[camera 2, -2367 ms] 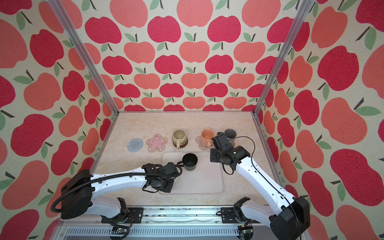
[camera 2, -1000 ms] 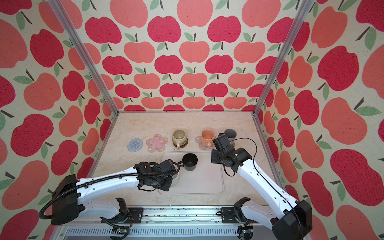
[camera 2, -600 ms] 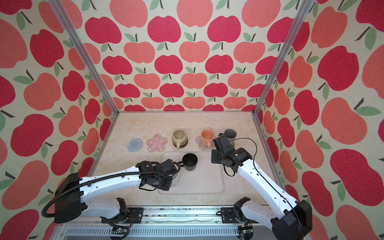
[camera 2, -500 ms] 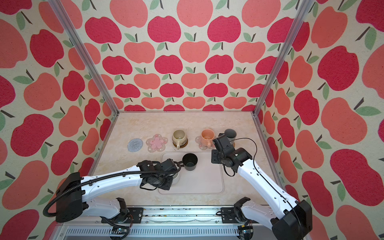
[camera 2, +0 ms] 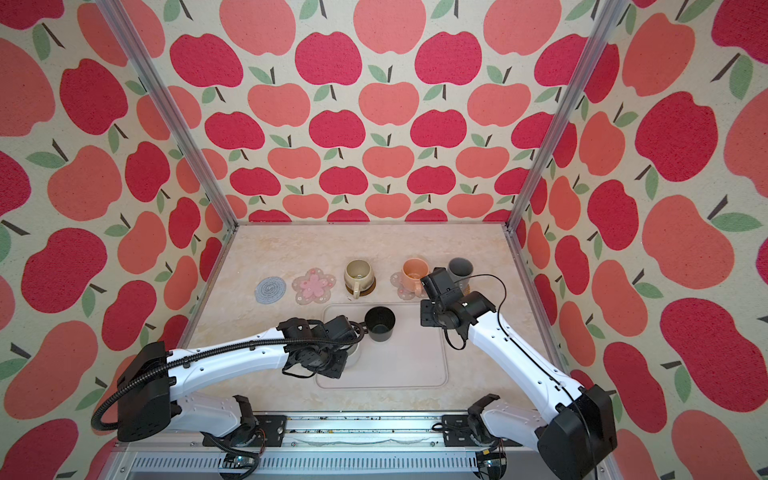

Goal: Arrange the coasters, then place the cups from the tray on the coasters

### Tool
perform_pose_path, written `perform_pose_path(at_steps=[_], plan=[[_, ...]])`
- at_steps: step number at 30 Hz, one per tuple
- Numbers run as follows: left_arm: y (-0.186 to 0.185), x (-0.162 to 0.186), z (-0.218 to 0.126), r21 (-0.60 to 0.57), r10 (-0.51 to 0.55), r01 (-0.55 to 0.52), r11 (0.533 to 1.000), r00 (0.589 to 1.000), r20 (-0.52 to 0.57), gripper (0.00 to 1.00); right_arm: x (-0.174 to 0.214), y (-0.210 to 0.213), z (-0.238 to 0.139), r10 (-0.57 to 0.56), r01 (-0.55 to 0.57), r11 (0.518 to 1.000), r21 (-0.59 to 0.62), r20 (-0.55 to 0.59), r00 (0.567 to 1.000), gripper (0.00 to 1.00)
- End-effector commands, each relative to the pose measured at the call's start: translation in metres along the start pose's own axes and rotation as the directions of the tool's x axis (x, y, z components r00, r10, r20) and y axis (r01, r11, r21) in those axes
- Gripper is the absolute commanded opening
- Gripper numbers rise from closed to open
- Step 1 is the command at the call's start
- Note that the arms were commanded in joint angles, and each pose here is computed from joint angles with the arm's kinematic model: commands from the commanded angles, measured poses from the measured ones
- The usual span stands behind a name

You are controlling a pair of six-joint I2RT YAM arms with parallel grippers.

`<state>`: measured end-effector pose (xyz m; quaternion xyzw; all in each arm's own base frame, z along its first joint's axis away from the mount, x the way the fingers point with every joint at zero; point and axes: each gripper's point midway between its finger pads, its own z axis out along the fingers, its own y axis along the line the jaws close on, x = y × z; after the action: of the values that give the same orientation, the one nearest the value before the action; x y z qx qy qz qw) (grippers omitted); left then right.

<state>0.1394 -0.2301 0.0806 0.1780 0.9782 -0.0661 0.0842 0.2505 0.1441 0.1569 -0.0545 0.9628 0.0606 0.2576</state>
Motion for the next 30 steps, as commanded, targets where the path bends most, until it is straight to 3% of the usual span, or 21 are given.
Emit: perform_pose_path(at_steps=[1, 14, 23, 30], plan=[[0.012, -0.004, 0.005, -0.054, -0.012, 0.012, 0.998, 1.000, 0.009, 0.27, -0.014, 0.009, -0.007, -0.031, 0.031, 0.999, -0.024, 0.035, 0.999, 0.54], [0.008, -0.012, 0.009, -0.060, -0.017, 0.017, 0.998, 1.000, 0.008, 0.22, -0.011, 0.008, -0.006, -0.038, 0.039, 0.999, -0.019, 0.034, 0.999, 0.53], [0.005, -0.015, -0.004, -0.029, -0.023, 0.024, 0.999, 0.999, 0.032, 0.33, -0.013, 0.010, -0.007, -0.032, 0.033, 0.999, -0.028, 0.032, 0.999, 0.53], [0.006, -0.016, -0.002, -0.033, -0.027, 0.028, 0.999, 0.999, 0.028, 0.26, -0.012, 0.009, -0.007, -0.030, 0.031, 0.999, -0.024, 0.028, 0.999, 0.54]])
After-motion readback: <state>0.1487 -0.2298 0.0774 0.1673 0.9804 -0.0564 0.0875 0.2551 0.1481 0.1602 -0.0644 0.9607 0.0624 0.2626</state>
